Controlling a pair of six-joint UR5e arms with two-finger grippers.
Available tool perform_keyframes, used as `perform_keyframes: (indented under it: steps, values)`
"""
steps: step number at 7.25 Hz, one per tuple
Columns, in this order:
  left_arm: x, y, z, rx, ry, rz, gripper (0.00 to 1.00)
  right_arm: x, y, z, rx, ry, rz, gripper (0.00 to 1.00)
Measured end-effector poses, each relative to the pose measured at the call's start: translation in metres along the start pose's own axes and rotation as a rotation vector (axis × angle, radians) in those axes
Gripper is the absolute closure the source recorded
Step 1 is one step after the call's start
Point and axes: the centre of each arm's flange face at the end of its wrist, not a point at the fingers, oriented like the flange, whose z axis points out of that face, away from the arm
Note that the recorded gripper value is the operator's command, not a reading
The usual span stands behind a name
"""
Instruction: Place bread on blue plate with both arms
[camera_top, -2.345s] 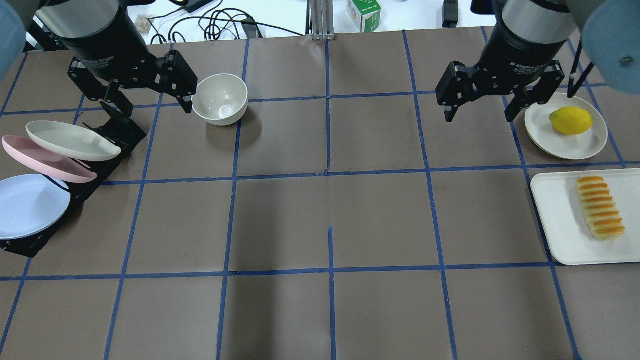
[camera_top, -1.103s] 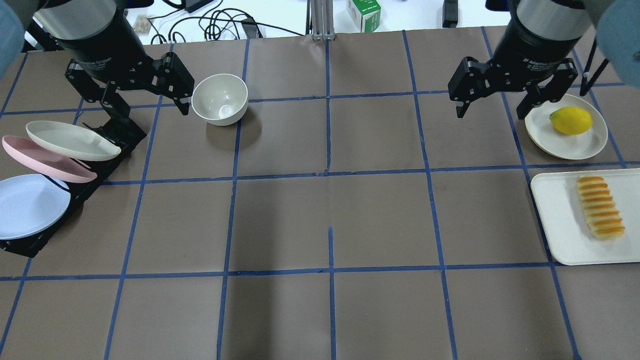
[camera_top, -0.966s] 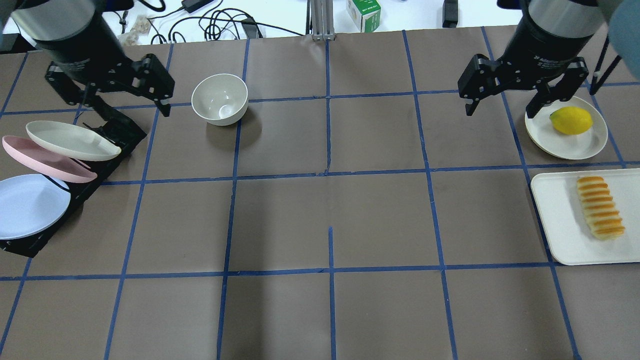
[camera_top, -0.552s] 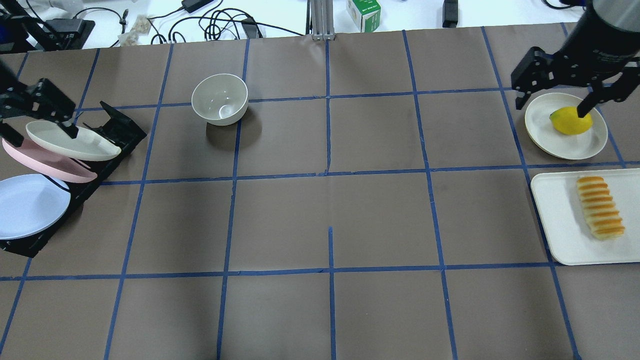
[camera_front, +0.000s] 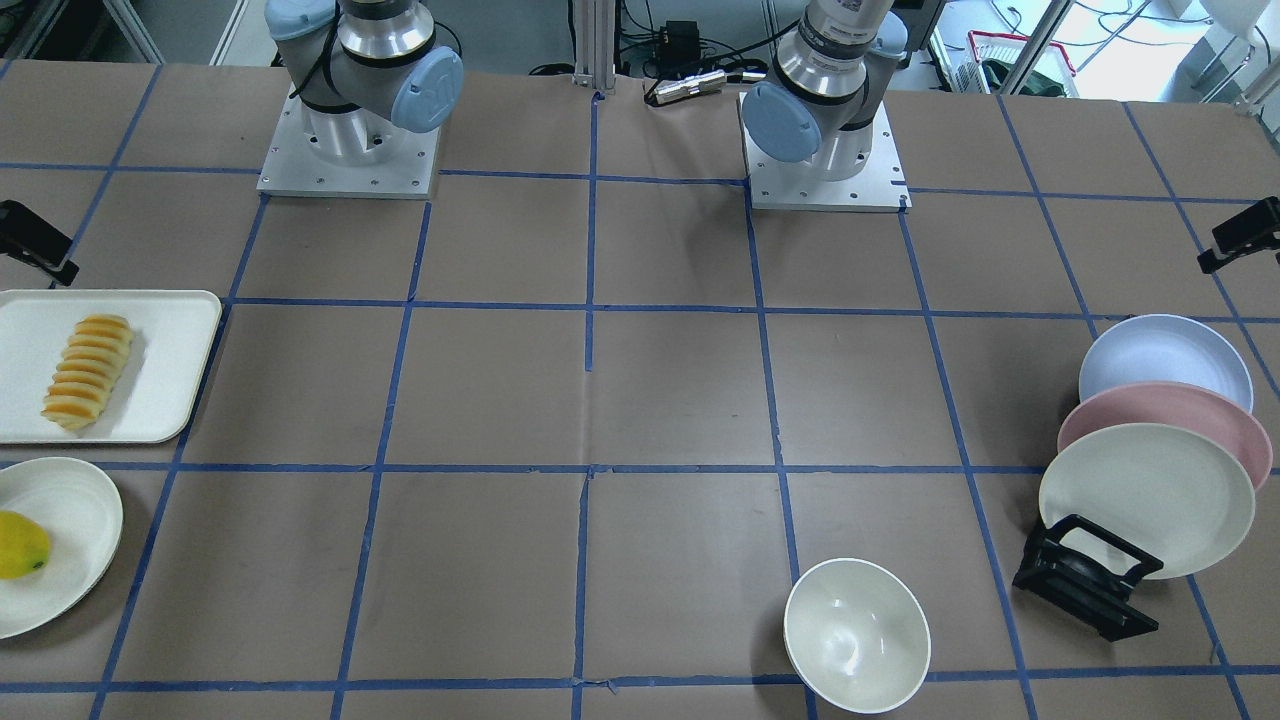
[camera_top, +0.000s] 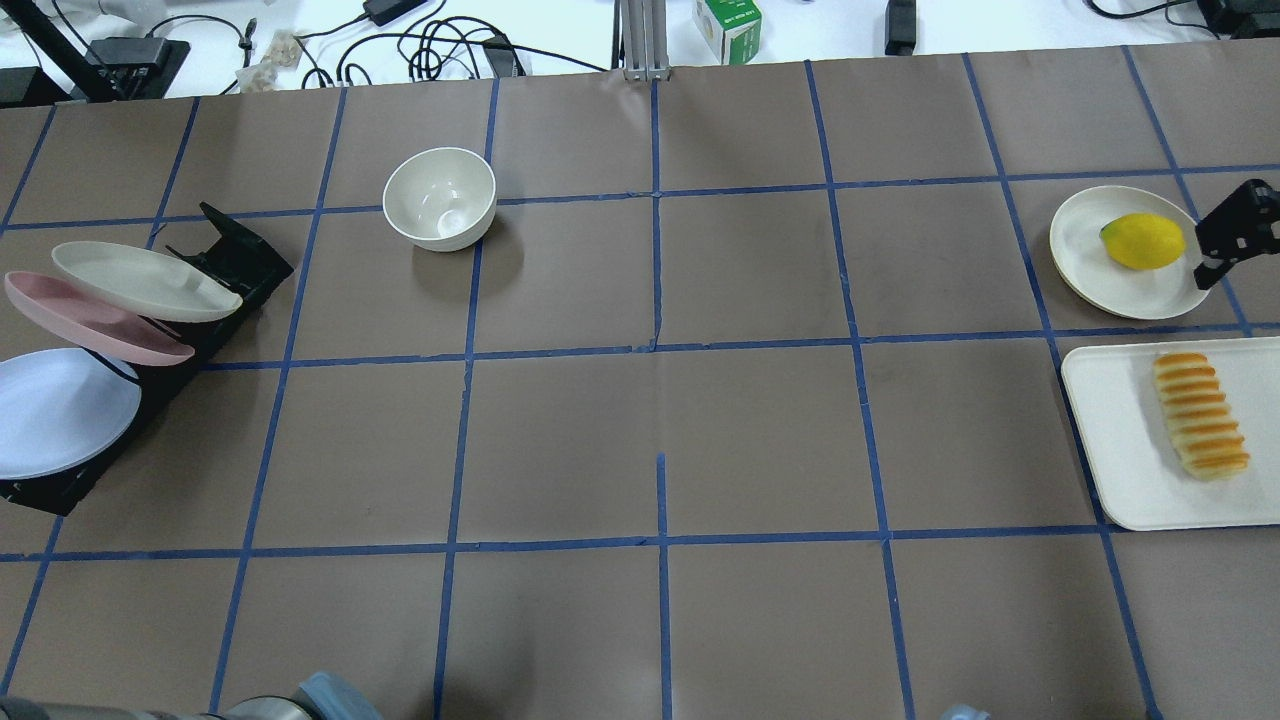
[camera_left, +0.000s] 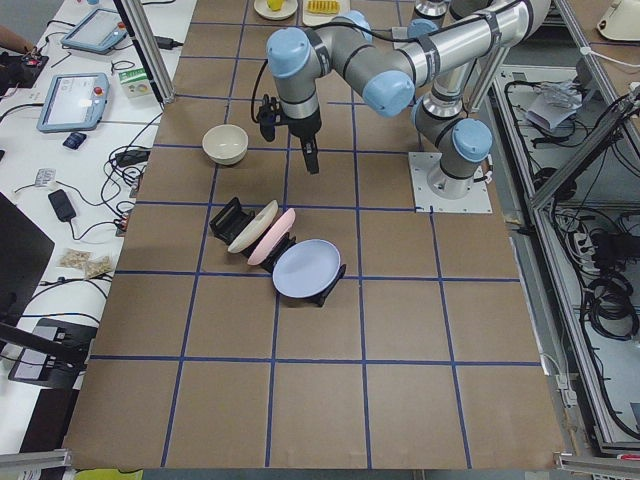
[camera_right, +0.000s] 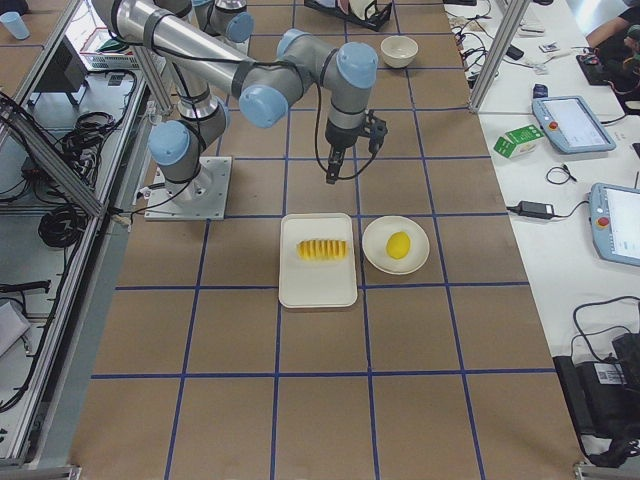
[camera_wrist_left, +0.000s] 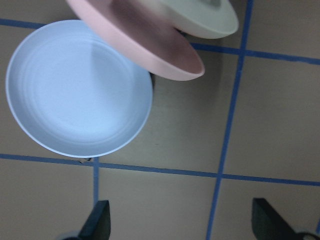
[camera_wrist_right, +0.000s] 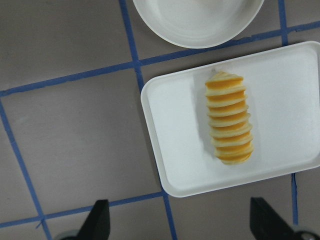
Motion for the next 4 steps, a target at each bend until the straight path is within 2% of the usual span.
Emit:
perform_keyframes:
  steps: [2,3,4]
  values:
    - [-0.077,-0.005,0.053,0.025,-0.016,0.059,0.0,0.032,-0.01,0.051,0.005,0.049,-0.02,0.0]
    - [-0.097,-0.015,0.075,0.035,-0.019,0.081,0.0,0.043,-0.015,0.077,0.004,0.083,-0.025,0.0]
    - [-0.11,-0.028,0.093,0.063,0.0,0.093,0.0,0.052,-0.015,0.098,-0.007,0.089,-0.037,0.0]
